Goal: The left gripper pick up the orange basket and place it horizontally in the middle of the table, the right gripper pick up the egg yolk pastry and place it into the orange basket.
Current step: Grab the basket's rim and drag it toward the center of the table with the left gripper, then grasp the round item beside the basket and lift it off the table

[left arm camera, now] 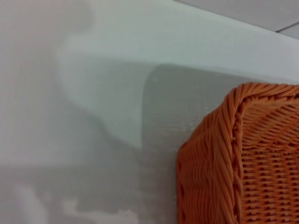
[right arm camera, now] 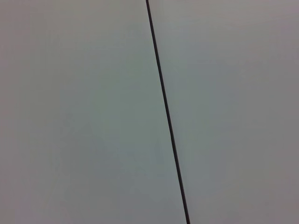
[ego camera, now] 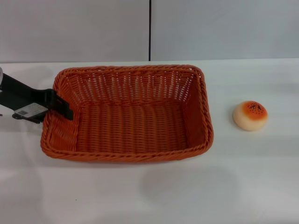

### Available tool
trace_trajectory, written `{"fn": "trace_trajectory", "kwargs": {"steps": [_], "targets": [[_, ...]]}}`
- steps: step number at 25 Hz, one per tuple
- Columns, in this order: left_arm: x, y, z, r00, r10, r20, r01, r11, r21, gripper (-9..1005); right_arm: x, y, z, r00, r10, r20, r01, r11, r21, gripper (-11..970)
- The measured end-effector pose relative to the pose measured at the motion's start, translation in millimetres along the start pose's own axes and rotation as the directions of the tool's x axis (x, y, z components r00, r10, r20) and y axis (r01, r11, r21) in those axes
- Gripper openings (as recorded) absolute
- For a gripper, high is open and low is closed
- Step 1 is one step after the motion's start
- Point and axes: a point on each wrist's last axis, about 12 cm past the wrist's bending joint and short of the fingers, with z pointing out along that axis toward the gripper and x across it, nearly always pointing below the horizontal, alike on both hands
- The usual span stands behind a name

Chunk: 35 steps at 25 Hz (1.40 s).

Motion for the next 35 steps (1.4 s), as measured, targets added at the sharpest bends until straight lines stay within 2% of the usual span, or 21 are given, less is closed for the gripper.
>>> {"fn": "trace_trajectory", "kwargs": {"steps": [4,8,9,13,18,24,25,29,30,32,33,34,35], "targets": [[2,2.9,0,1.0,-0.005,-0.001,0.005,1.0,0.001,543,0,-0.1,0,1.0,0.0,0.0,0.0,1.0,0.0,685],[2,6.5,-4,1.0,-0.007,0.011,0.007,1.0,-0.008,637,0,-0.2,-1,1.0,0.0,0.001,0.0,1.0,0.0,685],[1,8.0,-11,0.999,-0.001,0.033,0.002,1.0,-0.016,661,0,-0.1,-1,1.0,0.0,0.0,0.0,1.0,-0.001,684],[0,10.8,-27,0.998,-0.002,0.064,0.002,1.0,0.008,660,0,0.3,-1,1.0,0.001,-0.003,-0.001,1.0,-0.004,684],[-1,18.7,-48,0.991,-0.026,0.131,0.014,0.996,0.092,660,1,1.0,-3,1.0,-0.001,-0.008,0.001,1.0,-0.014,683],[3,25.3,-63,0.977,-0.008,0.211,-0.021,0.991,0.136,659,0,-3.1,-9,1.0,0.014,-0.01,-0.014,1.0,-0.005,683],[9,33.1,-72,0.955,0.031,0.296,-0.08,0.985,0.153,659,-4,-7.6,-13,0.999,0.046,-0.007,-0.046,0.999,0.0,683],[15,43.4,-76,0.928,0.057,0.369,-0.124,0.979,0.159,658,-8,-10.6,-17,0.998,0.07,0.001,-0.07,0.998,-0.003,682],[25,57.9,-77,0.873,0.093,0.478,-0.198,0.964,0.175,658,-10,-9.5,-19,0.998,0.059,0.005,-0.059,0.998,-0.017,682],[35,68.4,-77,0.807,0.136,0.575,-0.279,0.946,0.167,658,-11,-8.4,-20,0.998,0.057,0.001,-0.057,0.998,-0.025,682],[35,68.4,-77,0.807,0.136,0.575,-0.279,0.946,0.167,658,-11,-7.4,-21,0.998,0.06,-0.003,-0.06,0.998,-0.035,682],[52,83.5,-74,0.707,0.156,0.69,-0.351,0.924,0.151,658,-12,-6.4,-20,0.998,0.067,-0.007,-0.068,0.997,-0.043,682],[59,88.9,-73,0.677,0.155,0.72,-0.365,0.919,0.146,658,-16,-5.8,-19,0.996,0.083,-0.017,-0.084,0.994,-0.063,682]]}}
